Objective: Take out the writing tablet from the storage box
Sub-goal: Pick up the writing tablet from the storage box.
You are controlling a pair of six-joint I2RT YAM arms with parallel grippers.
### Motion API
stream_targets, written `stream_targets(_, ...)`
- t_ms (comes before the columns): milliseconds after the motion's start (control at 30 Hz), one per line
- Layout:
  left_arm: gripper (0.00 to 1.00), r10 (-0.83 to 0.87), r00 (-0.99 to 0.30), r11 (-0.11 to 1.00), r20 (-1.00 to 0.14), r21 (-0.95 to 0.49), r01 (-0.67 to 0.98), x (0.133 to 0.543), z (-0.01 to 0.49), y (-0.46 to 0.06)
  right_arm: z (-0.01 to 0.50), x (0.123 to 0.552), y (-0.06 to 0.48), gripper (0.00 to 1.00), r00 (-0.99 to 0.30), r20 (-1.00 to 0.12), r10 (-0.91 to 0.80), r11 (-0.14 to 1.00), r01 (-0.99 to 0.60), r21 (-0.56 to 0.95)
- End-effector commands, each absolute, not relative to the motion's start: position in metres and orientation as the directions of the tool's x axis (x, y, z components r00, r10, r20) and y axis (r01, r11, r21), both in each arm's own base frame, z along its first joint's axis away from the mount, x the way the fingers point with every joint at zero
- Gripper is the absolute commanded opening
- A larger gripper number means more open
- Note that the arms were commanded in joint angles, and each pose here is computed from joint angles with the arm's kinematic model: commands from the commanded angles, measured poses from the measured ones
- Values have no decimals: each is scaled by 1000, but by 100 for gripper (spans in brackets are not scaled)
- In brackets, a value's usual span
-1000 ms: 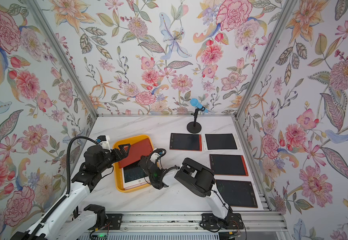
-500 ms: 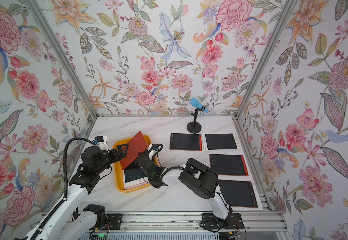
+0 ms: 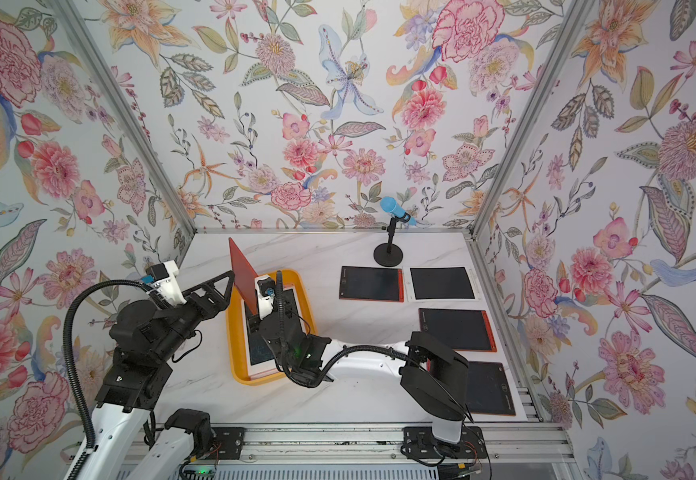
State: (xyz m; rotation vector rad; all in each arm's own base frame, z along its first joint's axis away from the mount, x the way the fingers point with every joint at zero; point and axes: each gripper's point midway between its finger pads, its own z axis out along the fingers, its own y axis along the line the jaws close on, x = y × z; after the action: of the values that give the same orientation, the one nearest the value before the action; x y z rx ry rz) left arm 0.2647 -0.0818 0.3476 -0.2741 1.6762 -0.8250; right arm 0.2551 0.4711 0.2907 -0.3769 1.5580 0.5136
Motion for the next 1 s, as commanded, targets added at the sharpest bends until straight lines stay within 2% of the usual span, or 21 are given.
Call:
stream_targets(0,99,-633,-306,635,-711,-703,321,249,371,-91,335,254,449,2,180,-966,-183,892,-384,-241)
stream_targets(267,99,-679,-400,466,-616,-782,414,230,373,-112,348,246,410,2,328,-814,-479,837,-110,-537)
stream_targets(467,99,-651,-463,471,-602,-798,376,242,353,-119,340,230,401,2,391,-627,-674,704,83,-705)
stream_targets(567,98,-645,-482,467,-593,-805,365,248,345,-122,325,226,411,2,396,-552,-734,633,106,-766)
stream_targets(800,95,-611,-517,496,-600,-799,340,264,331,-127,314,219,423,2,421,-511,-749,599,99,-795)
stream_targets(967,85,-571,-516,581,-638,-759,295,278,320,-122,318,217,424,3,430,-502,-751,593,104,-799)
